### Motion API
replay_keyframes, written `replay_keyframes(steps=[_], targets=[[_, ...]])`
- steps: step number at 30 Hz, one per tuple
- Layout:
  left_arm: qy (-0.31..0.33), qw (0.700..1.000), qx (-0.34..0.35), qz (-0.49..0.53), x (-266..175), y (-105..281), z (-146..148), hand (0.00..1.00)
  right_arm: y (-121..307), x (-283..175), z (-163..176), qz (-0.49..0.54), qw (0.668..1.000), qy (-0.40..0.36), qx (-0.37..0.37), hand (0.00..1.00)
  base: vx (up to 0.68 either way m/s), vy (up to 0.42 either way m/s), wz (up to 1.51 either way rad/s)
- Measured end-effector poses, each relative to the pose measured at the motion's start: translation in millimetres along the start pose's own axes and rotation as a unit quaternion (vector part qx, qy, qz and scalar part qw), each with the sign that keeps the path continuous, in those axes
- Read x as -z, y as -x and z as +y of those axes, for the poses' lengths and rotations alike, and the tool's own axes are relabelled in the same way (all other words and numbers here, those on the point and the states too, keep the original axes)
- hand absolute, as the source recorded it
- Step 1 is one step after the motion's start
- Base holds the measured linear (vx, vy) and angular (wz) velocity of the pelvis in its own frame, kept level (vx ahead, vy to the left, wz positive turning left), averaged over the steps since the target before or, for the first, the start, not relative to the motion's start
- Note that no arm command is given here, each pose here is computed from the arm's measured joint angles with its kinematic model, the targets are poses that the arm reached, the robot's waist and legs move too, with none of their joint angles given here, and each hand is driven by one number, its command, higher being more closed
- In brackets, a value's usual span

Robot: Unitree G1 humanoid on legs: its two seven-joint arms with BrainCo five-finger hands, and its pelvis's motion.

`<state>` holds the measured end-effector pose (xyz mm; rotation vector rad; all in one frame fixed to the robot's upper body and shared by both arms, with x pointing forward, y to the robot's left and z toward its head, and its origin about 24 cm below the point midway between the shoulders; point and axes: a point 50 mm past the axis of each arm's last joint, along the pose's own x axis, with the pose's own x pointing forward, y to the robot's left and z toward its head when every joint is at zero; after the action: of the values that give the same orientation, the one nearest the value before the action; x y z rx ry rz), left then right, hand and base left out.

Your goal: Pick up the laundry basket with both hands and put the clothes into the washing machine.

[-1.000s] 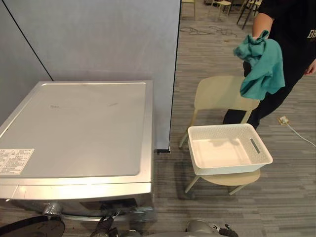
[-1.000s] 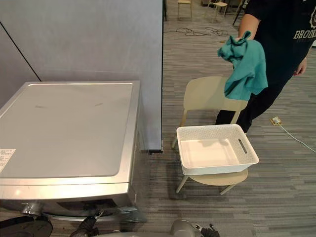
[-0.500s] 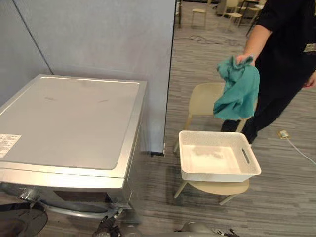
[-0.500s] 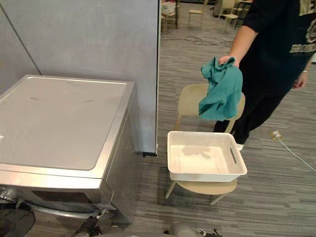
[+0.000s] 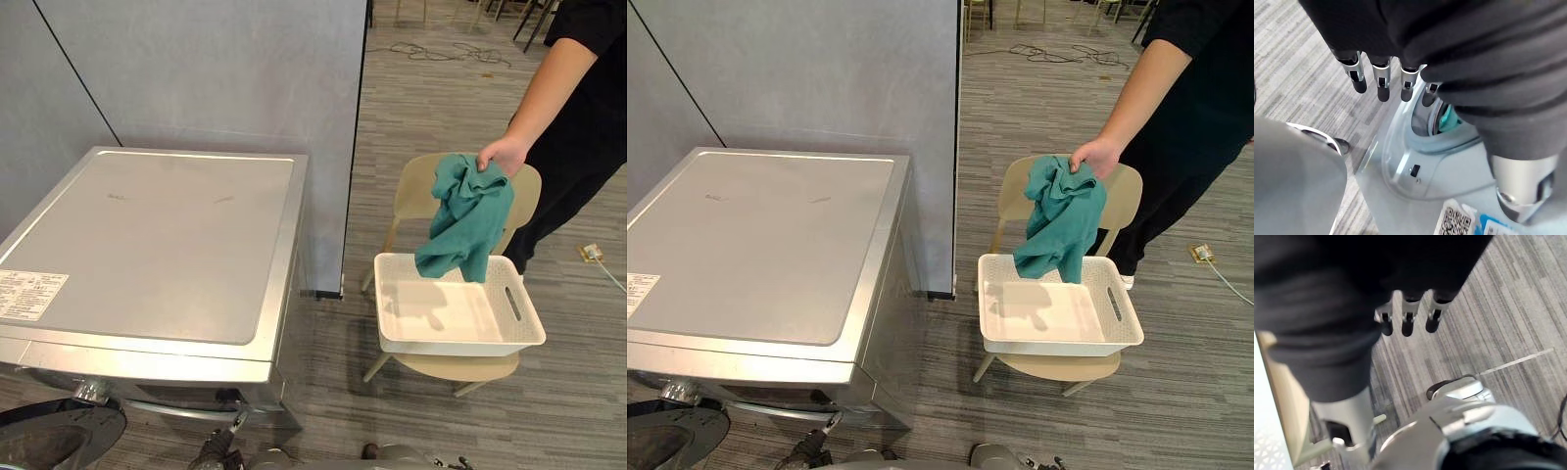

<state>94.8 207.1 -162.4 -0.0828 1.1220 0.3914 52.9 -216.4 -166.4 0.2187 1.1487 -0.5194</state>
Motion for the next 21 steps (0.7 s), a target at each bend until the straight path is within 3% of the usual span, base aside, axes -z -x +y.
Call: replay_keyframes(steps=[10,15,21], targets=[[0.002,1.0,0.005,0.001,3.7,1.0,-0.4,0.0,-0.7,-0.2,-6.5,0.006,1.0,-0.016,0.013,0.0,-0.07,-0.04,0.1],[0.017,1.0,-0.007,0.011,11.0,1.9,14.3,0.0,0.0,9.1,-9.6,0.031,0.999,-0.038,0.021,0.0,-0.02,-0.35,0.29],[0.067,0.996,-0.033,0.038,26.9,5.2,25.1,0.0,-1.8,0.4,-10.1,0.02,1.0,-0.016,0.016,0.0,0.01,-0.322,-0.41]])
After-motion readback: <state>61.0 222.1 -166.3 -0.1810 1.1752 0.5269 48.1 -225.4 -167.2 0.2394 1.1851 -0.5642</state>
